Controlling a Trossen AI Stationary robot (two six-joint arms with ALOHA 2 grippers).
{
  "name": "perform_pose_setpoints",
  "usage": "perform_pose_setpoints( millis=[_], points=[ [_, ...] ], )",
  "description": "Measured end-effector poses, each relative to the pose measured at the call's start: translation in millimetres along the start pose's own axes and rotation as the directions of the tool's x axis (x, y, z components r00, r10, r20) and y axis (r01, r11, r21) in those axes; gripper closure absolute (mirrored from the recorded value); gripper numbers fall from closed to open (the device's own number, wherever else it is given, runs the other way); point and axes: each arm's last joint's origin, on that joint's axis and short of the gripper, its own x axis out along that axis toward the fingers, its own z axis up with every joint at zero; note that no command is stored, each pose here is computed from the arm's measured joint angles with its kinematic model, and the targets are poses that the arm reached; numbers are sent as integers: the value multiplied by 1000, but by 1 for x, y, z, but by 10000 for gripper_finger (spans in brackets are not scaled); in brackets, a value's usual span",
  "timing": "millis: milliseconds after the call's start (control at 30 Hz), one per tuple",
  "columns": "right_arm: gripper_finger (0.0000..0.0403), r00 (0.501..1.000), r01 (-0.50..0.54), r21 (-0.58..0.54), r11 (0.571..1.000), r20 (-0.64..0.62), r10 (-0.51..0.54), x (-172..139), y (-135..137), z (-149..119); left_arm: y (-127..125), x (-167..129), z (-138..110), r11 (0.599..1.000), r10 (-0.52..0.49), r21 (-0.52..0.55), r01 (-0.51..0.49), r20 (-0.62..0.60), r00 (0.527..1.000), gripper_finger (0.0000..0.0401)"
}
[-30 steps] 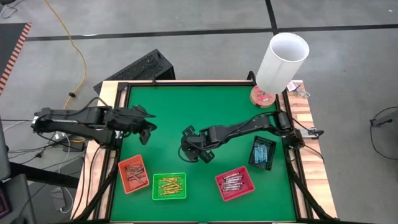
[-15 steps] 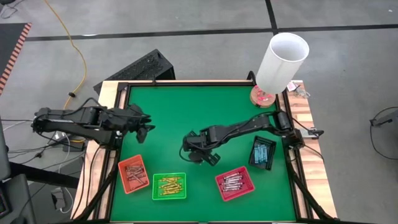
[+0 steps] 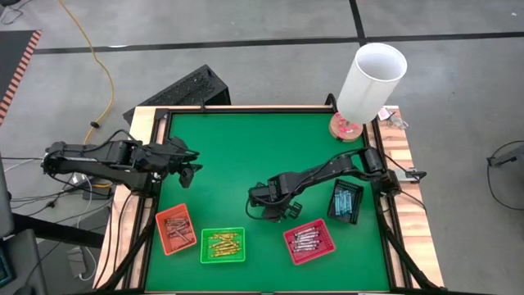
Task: Sort crayons
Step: Put the black crayon into the red bin
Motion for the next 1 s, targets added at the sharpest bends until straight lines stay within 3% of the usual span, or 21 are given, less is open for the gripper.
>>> perform_pose_setpoints(
  millis=[433, 700, 1000],
  points=[
    [283, 999, -26, -35, 999, -48, 25, 11, 12, -7, 1, 0, -1, 1000, 29, -9, -28, 4, 1000, 206],
    [342, 998, -29, -17, 999, -53, 28, 12, 12, -7, 2, 0, 0, 999, 41, -12, -41, 14, 999, 206],
    [397, 999, -4, 100, 995, -37, 8, 12, 11, -6, 2, 0, 0, 999, 54, -12, -53, 23, 998, 206]
  ],
)
